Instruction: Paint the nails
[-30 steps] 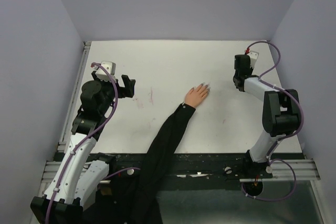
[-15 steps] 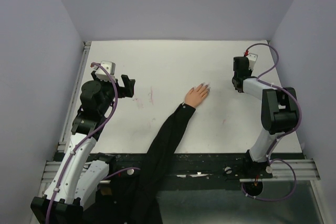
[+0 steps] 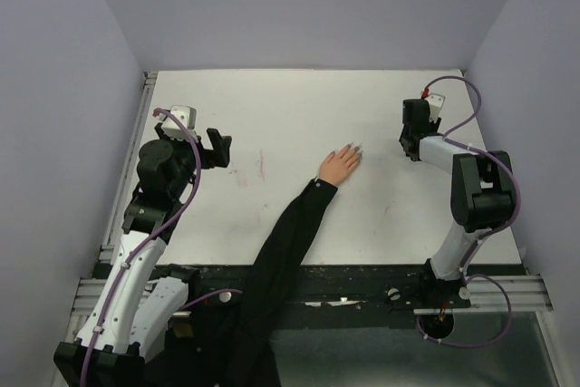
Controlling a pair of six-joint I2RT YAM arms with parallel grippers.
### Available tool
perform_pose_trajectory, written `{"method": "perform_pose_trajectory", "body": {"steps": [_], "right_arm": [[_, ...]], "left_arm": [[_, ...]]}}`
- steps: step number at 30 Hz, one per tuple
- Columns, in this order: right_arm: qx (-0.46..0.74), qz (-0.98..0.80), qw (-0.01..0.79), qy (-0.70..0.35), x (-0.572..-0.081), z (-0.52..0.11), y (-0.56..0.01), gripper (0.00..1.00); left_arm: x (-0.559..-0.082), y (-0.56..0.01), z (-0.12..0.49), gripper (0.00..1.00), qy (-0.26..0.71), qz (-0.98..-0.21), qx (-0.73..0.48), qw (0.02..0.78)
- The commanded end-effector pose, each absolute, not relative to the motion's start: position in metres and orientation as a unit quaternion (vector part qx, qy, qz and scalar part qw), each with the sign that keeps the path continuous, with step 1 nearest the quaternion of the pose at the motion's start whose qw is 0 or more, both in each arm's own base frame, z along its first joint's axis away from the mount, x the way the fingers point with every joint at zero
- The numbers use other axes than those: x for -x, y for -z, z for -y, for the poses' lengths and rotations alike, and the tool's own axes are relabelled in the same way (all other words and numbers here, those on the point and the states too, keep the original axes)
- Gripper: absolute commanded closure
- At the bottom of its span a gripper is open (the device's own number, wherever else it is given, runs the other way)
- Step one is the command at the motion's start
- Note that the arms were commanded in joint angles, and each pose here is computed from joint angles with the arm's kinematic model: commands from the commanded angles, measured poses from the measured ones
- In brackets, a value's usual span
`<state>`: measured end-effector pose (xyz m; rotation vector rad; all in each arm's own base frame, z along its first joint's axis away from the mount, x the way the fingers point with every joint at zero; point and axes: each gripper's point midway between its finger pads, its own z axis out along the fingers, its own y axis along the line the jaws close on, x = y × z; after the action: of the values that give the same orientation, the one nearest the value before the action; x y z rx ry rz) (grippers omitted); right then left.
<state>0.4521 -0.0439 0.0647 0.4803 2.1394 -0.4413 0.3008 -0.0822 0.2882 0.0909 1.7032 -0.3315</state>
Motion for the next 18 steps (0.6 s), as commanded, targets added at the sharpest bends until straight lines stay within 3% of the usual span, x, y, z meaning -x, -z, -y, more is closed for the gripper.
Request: {"method": "perform_pose_trajectory", "body": {"steps": [1,5,18], "right_arm": [[-0.204,-0.85,0.454,0.175,-0.451,0.048,-0.079,0.39],[-0.205,-0.845,0.464,0.169,-0.448,0.047,-0.092,0.31],[-0.196,-0.824,0.527,0.07,-0.421,0.022,-0.177,0.3]], "left_arm": [[-0.301,-0.294,0.077,0.01,0.148,-0.742,-0.022,0.653],[-0.303,-0.289,0.057,0.01,0.119,-0.75,0.028,0.65],[-0.303,-0.286,0.018,0.01,0.052,-0.747,0.102,0.655]]}}
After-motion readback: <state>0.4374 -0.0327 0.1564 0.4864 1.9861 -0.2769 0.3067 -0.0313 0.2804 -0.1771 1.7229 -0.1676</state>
